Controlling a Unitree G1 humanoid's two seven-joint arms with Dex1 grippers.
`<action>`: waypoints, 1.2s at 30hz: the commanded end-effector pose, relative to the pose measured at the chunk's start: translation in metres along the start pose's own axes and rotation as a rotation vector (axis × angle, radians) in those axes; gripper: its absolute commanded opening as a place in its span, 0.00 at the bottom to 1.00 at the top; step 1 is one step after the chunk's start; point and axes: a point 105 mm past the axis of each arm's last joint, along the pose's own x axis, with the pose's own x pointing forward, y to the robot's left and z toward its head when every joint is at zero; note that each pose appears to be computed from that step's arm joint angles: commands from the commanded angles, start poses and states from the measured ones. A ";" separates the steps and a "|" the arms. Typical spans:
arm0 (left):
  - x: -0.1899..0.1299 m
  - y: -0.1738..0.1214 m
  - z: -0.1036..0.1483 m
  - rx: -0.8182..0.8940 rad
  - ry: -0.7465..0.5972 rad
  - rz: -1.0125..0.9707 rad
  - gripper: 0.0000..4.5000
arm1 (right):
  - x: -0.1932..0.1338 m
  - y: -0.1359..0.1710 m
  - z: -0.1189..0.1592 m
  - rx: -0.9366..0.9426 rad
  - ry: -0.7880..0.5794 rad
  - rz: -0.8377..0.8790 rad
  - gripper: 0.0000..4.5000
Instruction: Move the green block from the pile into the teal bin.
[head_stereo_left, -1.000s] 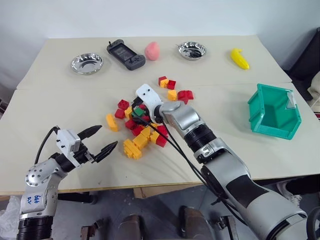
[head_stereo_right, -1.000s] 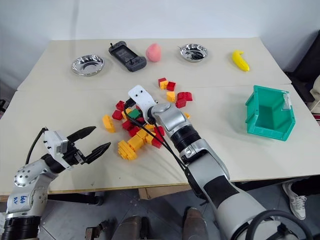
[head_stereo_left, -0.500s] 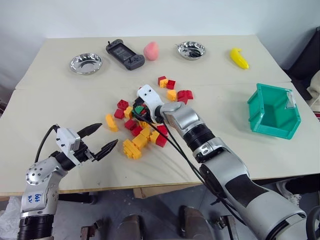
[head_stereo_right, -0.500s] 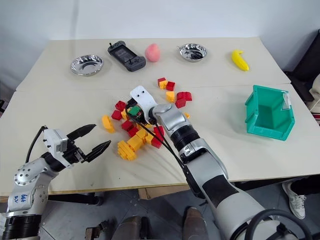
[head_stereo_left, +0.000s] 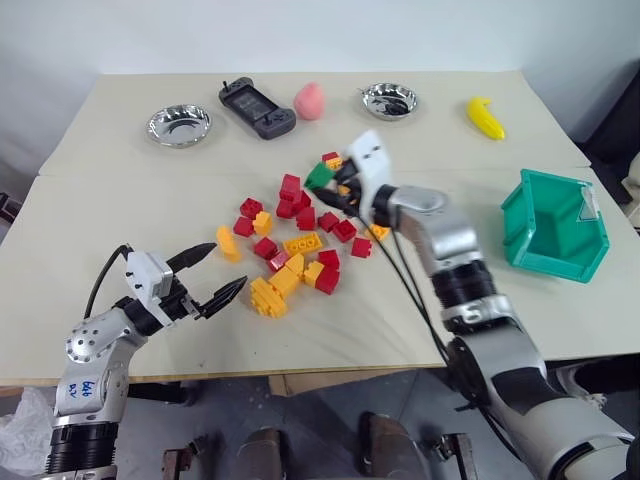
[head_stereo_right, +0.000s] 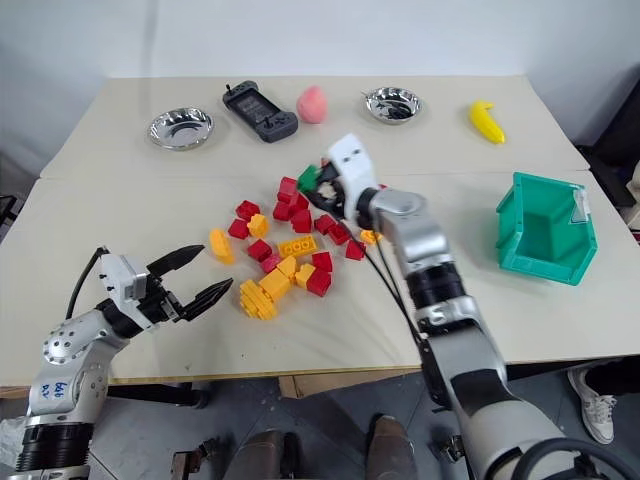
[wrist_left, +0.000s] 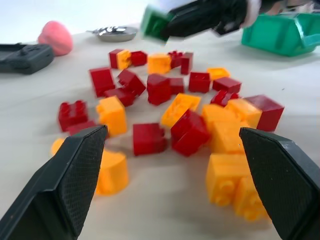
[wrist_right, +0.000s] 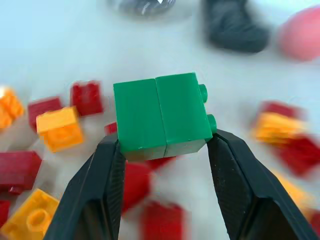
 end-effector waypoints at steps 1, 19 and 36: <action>0.015 -0.006 0.013 0.032 -0.048 -0.068 1.00 | -0.036 -0.004 0.012 -0.036 -0.078 0.013 0.45; 0.145 -0.072 0.032 -0.035 -0.168 -0.398 1.00 | -0.282 -0.117 -0.015 -0.154 0.023 -0.912 0.45; 0.124 -0.051 0.029 0.028 -0.142 -0.345 1.00 | -0.287 -0.149 -0.022 -0.111 -0.009 -0.849 0.98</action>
